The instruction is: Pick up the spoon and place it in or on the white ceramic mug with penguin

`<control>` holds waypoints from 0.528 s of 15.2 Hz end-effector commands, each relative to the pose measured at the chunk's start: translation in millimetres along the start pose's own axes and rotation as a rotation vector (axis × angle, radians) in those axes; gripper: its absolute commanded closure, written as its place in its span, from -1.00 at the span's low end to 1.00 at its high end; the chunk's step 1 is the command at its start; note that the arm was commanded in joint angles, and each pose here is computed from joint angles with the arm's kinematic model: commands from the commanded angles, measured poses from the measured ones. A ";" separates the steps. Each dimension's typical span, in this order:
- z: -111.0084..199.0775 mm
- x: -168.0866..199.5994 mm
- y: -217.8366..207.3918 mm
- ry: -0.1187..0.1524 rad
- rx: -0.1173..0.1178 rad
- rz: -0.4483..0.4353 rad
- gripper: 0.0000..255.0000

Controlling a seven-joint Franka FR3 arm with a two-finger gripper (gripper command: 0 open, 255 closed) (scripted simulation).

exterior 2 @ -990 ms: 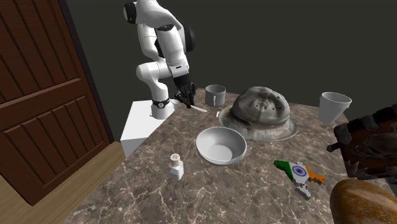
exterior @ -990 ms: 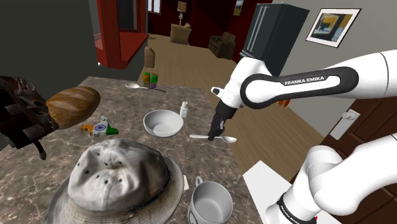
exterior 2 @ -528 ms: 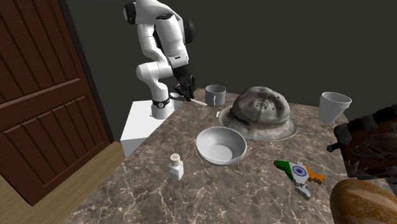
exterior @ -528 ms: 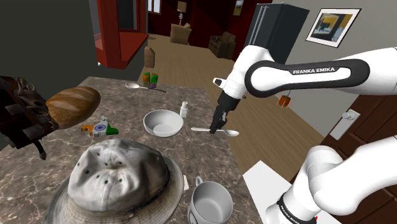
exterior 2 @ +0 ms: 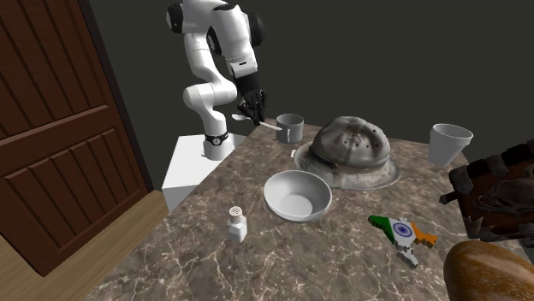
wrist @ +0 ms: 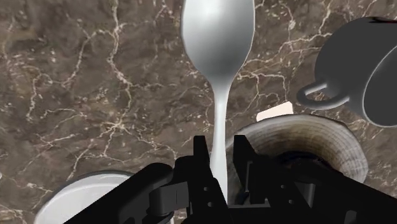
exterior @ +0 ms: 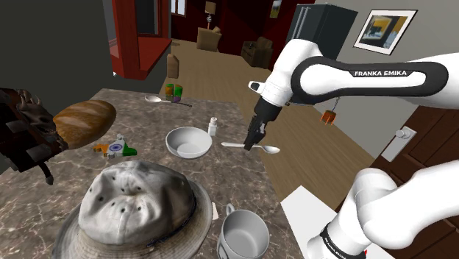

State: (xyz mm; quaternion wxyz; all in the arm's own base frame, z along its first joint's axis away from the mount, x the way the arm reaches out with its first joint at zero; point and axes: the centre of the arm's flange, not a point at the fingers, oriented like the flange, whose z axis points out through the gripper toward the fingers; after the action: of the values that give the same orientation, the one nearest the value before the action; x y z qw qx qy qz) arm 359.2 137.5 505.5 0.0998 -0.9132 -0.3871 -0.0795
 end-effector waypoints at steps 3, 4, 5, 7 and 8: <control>3.4 2.8 -47.9 0.000 0.000 0.001 1.00; 4.5 3.7 -61.0 0.000 0.000 0.001 1.00; 5.6 4.6 -74.1 0.000 0.000 0.001 1.00; 7.9 6.5 -100.4 0.000 0.000 0.001 1.00; 9.0 7.4 -113.5 0.000 0.000 0.001 1.00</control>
State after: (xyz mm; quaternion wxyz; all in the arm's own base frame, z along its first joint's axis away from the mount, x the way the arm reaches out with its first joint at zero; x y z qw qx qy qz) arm 294.6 212.4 512.0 0.0999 -0.9131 -0.3873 -0.0794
